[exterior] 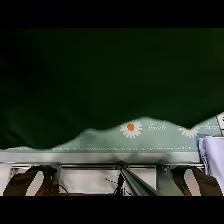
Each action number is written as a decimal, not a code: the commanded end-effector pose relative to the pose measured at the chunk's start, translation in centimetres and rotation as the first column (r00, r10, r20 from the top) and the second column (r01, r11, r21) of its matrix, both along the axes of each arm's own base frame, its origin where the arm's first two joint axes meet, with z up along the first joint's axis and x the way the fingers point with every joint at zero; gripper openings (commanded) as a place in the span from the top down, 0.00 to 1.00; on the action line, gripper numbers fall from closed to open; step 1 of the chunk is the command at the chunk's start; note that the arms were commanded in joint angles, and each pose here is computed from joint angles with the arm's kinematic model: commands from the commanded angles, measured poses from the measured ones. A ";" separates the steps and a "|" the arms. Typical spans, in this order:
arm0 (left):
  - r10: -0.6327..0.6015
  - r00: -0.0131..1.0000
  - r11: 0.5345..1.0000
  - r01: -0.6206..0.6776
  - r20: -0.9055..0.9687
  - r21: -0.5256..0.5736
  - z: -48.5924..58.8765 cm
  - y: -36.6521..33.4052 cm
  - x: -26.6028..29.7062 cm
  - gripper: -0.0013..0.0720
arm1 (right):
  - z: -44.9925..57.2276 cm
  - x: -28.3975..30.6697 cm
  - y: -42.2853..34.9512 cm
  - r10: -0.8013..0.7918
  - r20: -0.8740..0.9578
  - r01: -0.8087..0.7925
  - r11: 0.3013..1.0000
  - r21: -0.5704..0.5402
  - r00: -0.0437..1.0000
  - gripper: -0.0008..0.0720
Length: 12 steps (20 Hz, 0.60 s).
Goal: Fold the shirts.
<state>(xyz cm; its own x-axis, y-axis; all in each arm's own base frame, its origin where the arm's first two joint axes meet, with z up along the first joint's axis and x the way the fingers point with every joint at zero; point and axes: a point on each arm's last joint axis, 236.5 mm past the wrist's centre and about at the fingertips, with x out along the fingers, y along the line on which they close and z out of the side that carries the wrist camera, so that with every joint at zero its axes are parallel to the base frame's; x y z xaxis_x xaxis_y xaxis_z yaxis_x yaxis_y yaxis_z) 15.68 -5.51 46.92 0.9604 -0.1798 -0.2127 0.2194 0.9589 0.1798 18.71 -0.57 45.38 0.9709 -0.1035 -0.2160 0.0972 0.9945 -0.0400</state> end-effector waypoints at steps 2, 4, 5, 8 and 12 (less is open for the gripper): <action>-0.002 0.963 1.000 -0.005 -0.269 -0.025 -5.8 -0.1 -1.7 0.95 | -5.1 -0.7 -0.2 0.012 -0.236 -0.010 1.000 0.009 0.972 0.96; -0.009 0.933 0.999 -0.006 -0.360 -0.042 -8.1 0.2 0.3 0.95 | -9.2 1.3 -0.2 0.084 -0.416 -0.064 0.996 0.061 0.906 0.96; -0.022 0.906 0.998 -0.002 -0.423 -0.056 -9.8 0.3 1.7 0.95 | -11.3 2.9 -0.5 0.113 -0.485 -0.081 0.993 0.086 0.867 0.96; -0.065 0.768 0.996 0.006 -0.637 -0.094 -17.2 1.0 7.1 0.95 | -19.4 9.3 -0.9 0.206 -0.676 -0.121 0.978 0.171 0.708 0.96; -0.112 0.628 0.982 -0.047 -0.770 -0.181 -26.9 1.5 15.9 0.95 | -27.5 19.1 -2.6 0.230 -0.736 -0.071 0.968 0.242 0.637 0.96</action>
